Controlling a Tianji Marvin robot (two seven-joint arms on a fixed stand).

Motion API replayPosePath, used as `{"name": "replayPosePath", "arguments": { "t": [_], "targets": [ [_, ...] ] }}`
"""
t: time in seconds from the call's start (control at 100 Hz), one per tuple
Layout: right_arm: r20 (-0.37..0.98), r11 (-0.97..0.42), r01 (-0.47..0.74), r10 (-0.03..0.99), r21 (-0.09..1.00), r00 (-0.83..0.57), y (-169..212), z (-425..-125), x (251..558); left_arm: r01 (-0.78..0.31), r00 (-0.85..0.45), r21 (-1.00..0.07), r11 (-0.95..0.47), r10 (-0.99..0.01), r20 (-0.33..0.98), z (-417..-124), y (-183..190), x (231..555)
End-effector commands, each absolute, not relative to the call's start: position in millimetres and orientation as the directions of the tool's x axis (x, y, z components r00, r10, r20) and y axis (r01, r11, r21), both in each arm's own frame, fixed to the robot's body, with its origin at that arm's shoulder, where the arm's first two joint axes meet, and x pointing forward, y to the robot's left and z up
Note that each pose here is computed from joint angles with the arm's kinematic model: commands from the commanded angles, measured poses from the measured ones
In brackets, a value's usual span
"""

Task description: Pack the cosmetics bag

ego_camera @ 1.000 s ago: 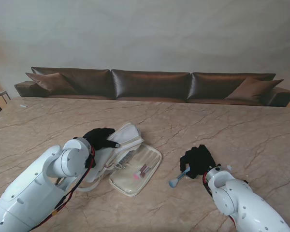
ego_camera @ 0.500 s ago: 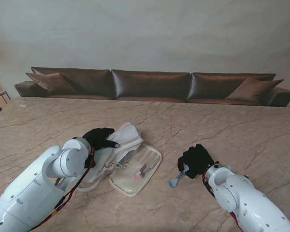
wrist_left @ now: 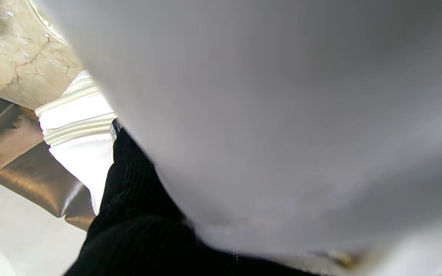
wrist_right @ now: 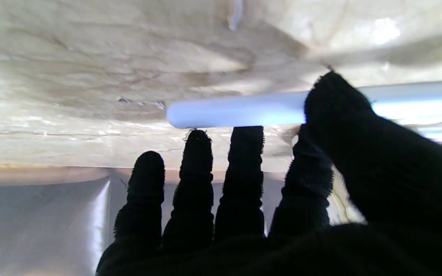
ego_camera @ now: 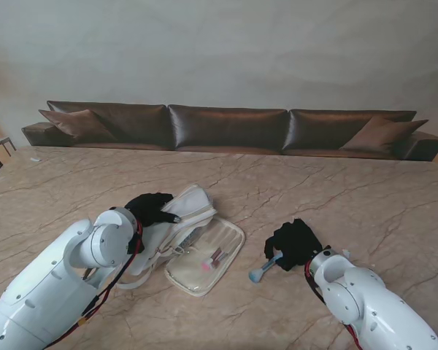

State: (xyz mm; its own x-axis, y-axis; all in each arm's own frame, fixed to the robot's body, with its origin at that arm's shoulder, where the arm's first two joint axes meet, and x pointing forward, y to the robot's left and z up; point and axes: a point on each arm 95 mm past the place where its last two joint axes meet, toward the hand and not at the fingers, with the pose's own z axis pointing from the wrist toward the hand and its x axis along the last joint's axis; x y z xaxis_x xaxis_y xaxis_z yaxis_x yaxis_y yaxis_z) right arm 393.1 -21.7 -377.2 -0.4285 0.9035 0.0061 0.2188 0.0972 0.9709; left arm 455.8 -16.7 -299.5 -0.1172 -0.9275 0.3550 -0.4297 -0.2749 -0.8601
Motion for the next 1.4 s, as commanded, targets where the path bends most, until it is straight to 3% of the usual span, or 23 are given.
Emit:
{"name": "replayPosePath", "arguments": {
  "t": [0.0, 0.53, 0.97, 1.39],
  "targets": [
    [0.033, 0.062, 0.200, 0.898, 0.978, -0.439, -11, -370, 392, -0.452, -0.117, -0.849, -0.273, -0.926, 0.360, -306, -19, 452],
    [0.284, -0.200, 0.213, 0.813, 0.956, -0.508, 43, -349, 420, -0.455, -0.143, -0.844, -0.284, -0.912, 0.384, -300, -24, 450],
    [0.471, -0.346, 0.320, 0.683, 0.882, -0.558, 92, -373, 450, -0.468, -0.138, -0.826, -0.312, -0.898, 0.418, -295, -23, 450],
    [0.589, -0.406, 0.426, 0.540, 0.808, -0.601, 121, -392, 459, -0.504, -0.088, -0.776, -0.380, -0.871, 0.483, -297, -20, 456]
  ]
}}
